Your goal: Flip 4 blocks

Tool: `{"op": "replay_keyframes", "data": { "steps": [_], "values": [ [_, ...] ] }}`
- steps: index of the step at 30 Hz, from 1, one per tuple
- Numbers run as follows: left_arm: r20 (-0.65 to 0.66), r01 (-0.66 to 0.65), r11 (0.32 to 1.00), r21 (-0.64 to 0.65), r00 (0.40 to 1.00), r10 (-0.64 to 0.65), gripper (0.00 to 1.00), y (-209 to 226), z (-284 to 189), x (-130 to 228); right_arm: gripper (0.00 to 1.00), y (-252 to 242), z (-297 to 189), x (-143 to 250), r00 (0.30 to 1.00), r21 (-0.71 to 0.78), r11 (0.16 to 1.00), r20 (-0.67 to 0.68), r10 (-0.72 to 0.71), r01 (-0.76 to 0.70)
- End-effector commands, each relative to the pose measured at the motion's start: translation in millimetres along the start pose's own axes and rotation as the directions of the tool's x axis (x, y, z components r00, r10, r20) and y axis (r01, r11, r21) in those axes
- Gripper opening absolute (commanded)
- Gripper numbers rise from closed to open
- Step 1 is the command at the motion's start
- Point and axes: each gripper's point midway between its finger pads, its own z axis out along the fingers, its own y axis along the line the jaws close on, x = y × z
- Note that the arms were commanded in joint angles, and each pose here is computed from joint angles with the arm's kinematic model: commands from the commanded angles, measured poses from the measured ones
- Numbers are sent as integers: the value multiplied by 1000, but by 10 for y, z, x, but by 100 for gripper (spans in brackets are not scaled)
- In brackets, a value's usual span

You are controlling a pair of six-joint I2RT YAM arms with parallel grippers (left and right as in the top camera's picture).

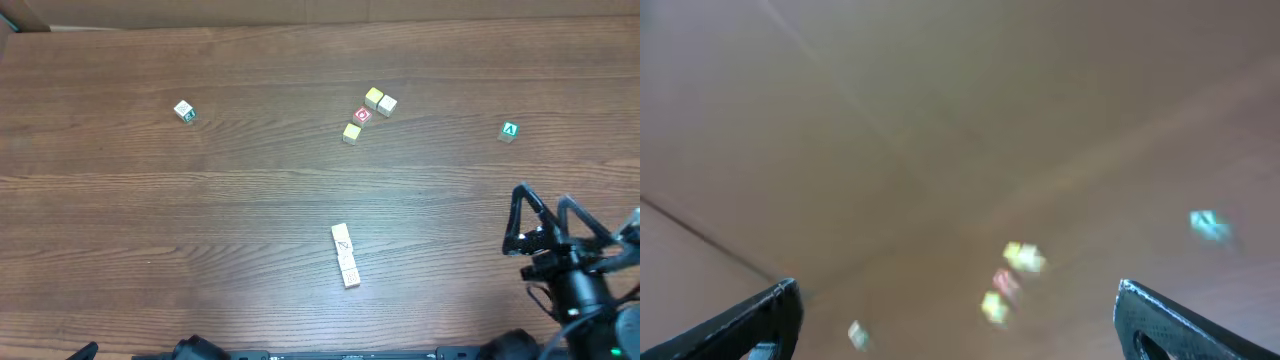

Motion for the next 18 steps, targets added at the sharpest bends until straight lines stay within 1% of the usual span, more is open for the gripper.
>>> {"op": "replay_keyframes", "data": {
  "steps": [1, 2, 5, 11, 18],
  "values": [
    [-1, 4, 1000, 9, 1000, -4, 100, -11, 1, 0, 100, -183, 104, 343, 996, -69, 994, 13, -83, 84],
    [-2, 4, 1000, 9, 1000, -4, 100, -11, 1, 1, 100, -249, 167, 435, 993, -102, 989, 48, -104, 108],
    [-2, 4, 1000, 9, 1000, -4, 100, -11, 1, 1, 100, -407, 280, 574, 988, -136, 983, 105, -111, 124],
    [-1, 4, 1000, 9, 1000, -4, 100, -11, 1, 0, 100, -737, 456, 773, 977, -131, 981, 177, -119, 143],
    [-1, 4, 1000, 9, 1000, -4, 100, -11, 1, 0, 100, -1011, 629, 1058, 965, -97, 971, 170, -201, 220]
  ]
}}
